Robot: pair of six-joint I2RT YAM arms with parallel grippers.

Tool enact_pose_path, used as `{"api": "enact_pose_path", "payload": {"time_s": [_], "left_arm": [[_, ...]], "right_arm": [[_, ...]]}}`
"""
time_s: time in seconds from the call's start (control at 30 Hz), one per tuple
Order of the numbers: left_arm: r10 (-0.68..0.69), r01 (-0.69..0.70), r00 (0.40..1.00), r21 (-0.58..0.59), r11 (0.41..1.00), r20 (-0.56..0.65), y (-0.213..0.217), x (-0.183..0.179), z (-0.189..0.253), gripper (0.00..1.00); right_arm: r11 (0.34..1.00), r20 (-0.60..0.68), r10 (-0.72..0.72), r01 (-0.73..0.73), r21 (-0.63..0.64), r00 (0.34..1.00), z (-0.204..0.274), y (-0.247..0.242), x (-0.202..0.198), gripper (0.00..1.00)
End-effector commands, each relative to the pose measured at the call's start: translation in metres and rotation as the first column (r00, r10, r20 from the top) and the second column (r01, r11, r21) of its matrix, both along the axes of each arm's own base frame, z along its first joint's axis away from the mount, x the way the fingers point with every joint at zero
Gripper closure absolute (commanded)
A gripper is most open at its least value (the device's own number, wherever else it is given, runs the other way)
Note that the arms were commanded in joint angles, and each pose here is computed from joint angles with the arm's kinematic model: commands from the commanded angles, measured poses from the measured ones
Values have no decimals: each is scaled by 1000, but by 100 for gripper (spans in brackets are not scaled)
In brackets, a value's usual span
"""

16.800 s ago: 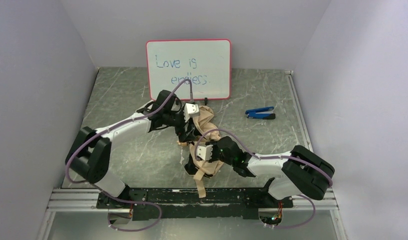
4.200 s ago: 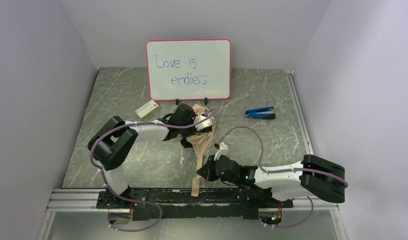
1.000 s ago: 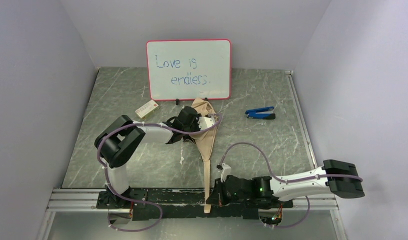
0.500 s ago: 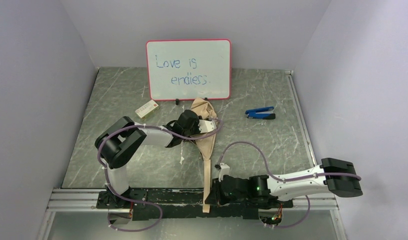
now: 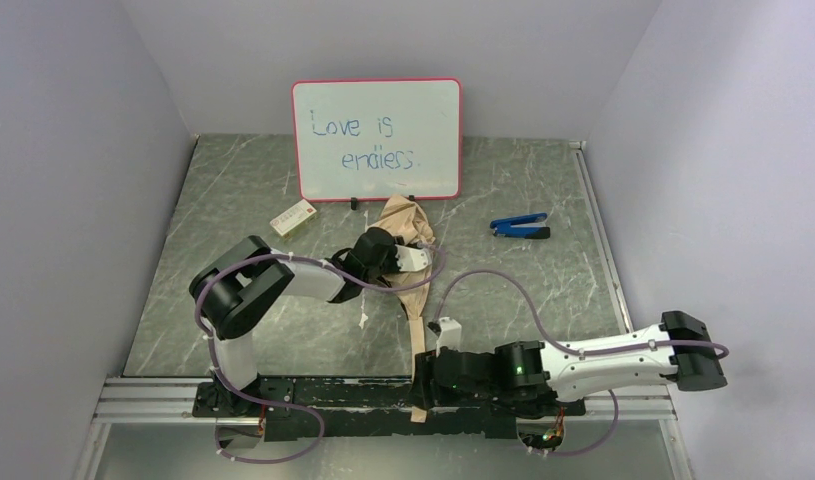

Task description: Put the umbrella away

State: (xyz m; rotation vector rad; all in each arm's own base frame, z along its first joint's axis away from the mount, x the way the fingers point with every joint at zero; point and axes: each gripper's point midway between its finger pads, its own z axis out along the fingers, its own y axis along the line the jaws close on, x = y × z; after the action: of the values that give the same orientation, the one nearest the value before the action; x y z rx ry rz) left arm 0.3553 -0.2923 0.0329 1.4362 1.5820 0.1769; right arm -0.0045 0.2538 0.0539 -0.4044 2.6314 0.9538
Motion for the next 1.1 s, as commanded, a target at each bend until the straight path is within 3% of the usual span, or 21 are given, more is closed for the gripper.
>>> {"api": "enact_pose_path", "payload": {"time_s": [0.0,0.23,0.4,0.47,0.63,0.77,0.9,1.07], "left_arm": [[9,-6,999,85,996,-39,19,-13,-19,95],[-4,6,1000,80,997,-26,18,-13,-18,95],[-14,15,1000,70,997,-15,17,-14,-18,95],[-24,25,999,64,998,-21,15,-16,-18,95],[-37,38,999,66,997,-24,15,-17,-22,95],[-68,68,998,56,996,-1,14,-20,-18,95],[-106,104,994,53,993,30,7,-23,-16,95],[-163,150,979,114,982,122,-1,-34,-15,95]], "right_arm": [[989,95,-89,99,-106,991,11,-24,19,34],[943,224,-270,304,-133,937,36,-46,52,29],[890,397,-324,418,-179,859,50,-58,91,29],[892,392,-319,413,-184,863,51,-51,109,28],[877,368,-410,472,-92,834,52,-61,180,28],[813,419,-508,580,-55,752,67,-96,244,27],[780,460,-580,622,76,672,87,-115,306,27],[823,594,-542,520,229,595,122,-110,376,27]]}}
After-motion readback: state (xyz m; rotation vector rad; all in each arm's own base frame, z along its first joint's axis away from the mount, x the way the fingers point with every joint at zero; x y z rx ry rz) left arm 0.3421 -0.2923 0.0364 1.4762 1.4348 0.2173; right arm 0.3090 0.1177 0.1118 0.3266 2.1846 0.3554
